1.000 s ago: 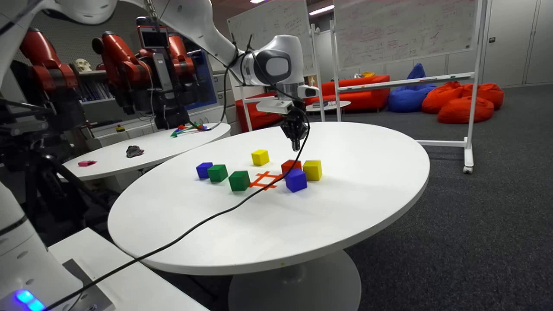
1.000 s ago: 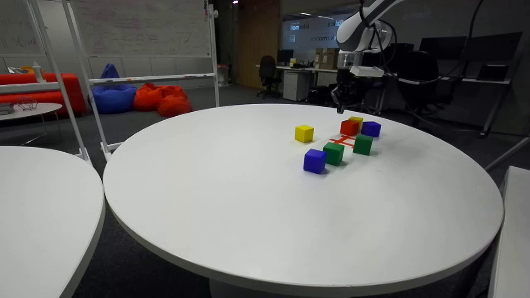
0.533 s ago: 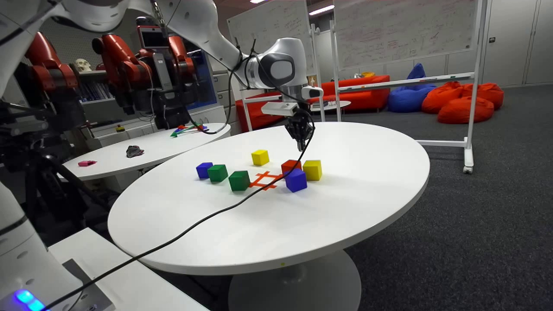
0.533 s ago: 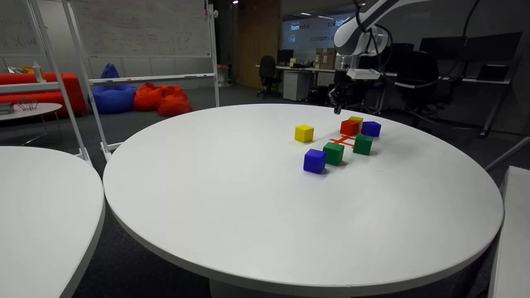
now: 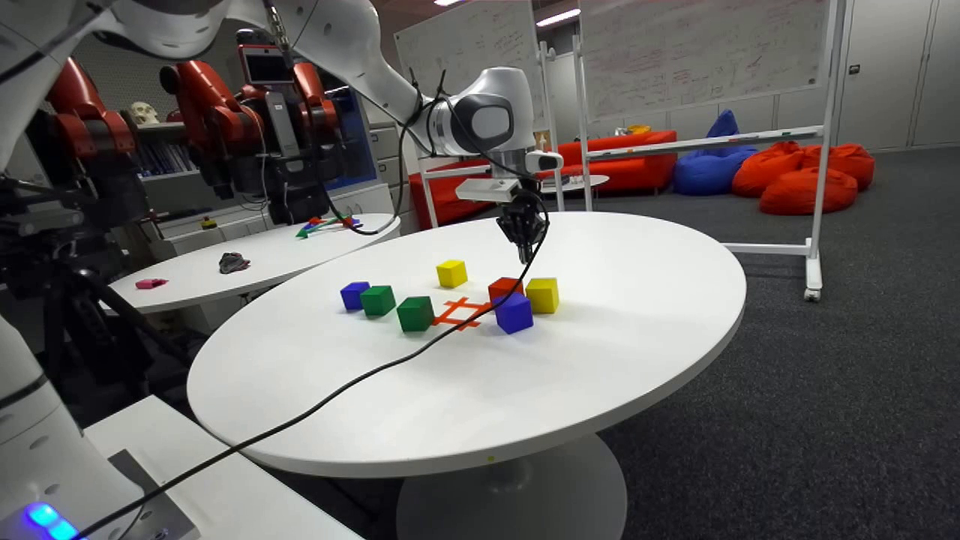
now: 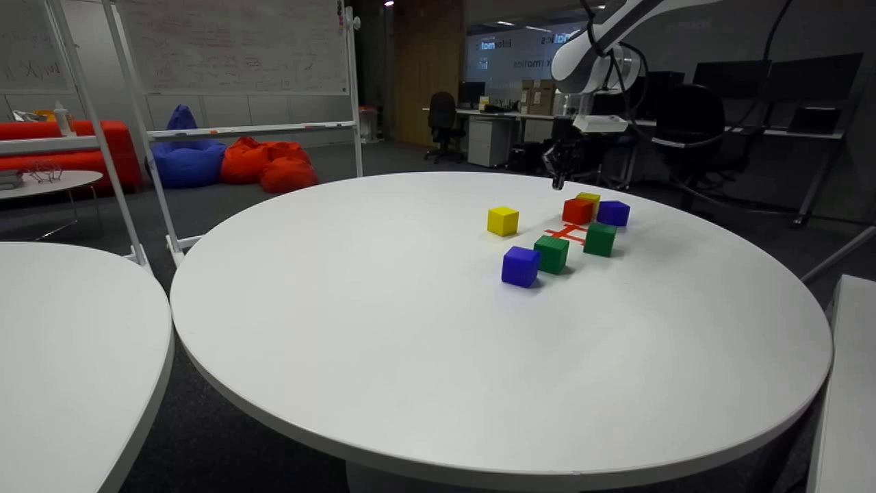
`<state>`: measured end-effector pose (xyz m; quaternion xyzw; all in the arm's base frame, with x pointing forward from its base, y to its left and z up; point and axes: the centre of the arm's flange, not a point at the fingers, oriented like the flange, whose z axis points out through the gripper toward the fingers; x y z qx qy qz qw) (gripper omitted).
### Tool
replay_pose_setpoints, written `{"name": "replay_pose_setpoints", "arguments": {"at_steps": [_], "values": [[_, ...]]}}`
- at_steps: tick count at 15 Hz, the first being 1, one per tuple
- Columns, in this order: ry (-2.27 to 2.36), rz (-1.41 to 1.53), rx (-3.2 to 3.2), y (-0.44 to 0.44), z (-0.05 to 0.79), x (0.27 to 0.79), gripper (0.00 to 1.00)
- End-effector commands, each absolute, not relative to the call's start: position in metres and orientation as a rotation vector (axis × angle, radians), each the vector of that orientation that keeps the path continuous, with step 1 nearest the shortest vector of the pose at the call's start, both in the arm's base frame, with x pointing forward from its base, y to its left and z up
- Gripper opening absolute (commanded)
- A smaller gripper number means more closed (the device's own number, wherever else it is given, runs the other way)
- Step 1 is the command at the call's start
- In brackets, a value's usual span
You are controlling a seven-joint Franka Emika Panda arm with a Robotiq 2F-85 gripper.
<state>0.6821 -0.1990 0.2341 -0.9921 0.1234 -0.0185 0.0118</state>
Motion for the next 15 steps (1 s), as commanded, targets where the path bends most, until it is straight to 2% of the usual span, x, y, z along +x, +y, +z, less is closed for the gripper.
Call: {"name": "replay_pose_setpoints", "arguments": {"at_steps": [1,15], "values": [[0.385,-0.058,-3.094,-0.199,0.234,0.682,0.01],[0.419,0.004,-3.095,-0.208,0.225,0.68,0.0]]}}
